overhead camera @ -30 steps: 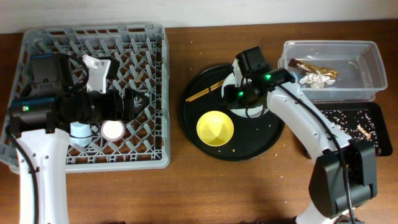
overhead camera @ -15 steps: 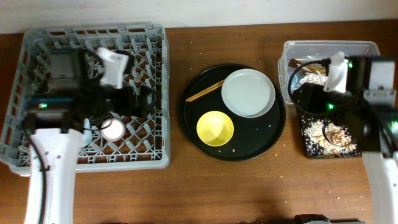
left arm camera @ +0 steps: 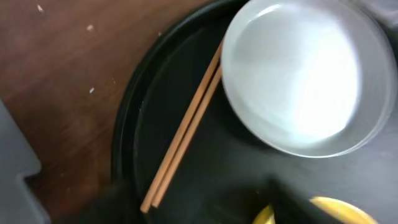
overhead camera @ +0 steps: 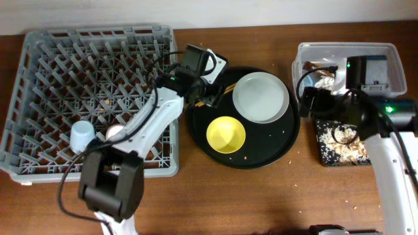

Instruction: Sort waste into correct bins and load items into the dishwasher rack

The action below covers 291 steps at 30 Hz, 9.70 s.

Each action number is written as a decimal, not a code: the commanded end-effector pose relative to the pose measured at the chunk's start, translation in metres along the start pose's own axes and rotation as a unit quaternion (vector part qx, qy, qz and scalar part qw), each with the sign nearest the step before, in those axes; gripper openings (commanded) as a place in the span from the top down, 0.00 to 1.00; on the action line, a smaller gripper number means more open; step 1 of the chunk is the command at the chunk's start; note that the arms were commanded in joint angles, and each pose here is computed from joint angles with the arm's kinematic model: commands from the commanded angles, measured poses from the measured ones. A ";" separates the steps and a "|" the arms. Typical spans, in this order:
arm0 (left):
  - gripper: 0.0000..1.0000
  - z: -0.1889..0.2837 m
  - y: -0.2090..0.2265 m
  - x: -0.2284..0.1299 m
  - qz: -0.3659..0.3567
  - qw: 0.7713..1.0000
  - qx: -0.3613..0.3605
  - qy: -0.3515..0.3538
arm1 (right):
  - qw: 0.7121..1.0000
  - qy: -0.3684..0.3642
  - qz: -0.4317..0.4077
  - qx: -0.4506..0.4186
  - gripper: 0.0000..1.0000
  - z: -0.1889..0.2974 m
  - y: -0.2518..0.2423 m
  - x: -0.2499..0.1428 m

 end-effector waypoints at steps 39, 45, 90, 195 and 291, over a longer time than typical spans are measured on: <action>0.78 -0.083 -0.006 -0.042 -0.095 0.992 0.023 0.084 | 0.997 -0.006 0.062 -0.042 0.02 -0.014 -0.024 -0.020; 0.71 -0.082 -0.003 -0.045 -0.095 0.991 0.030 0.093 | 0.994 0.070 0.059 -0.065 0.02 -0.059 -0.031 -0.030; 1.00 -0.011 -0.009 -0.008 -0.044 0.977 -0.019 0.209 | 0.993 0.072 0.059 -0.066 0.01 -0.061 -0.032 -0.031; 0.60 0.021 -0.100 -0.050 0.097 0.970 -0.063 0.213 | 0.993 0.072 0.059 -0.066 0.02 -0.061 -0.032 -0.031; 0.01 0.339 0.078 -0.071 0.266 0.927 0.264 -0.025 | 0.993 0.072 0.059 -0.066 0.01 -0.061 -0.032 -0.031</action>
Point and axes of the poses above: each gripper's point midway between its finger pads, its own z axis back along the fingers, its own y axis along the line the jaws close on, x = y × z, the point moved 1 cm from there along z, back along the fingers, and after that the axes turned 10 degrees about -z, right-handed, at the moved point
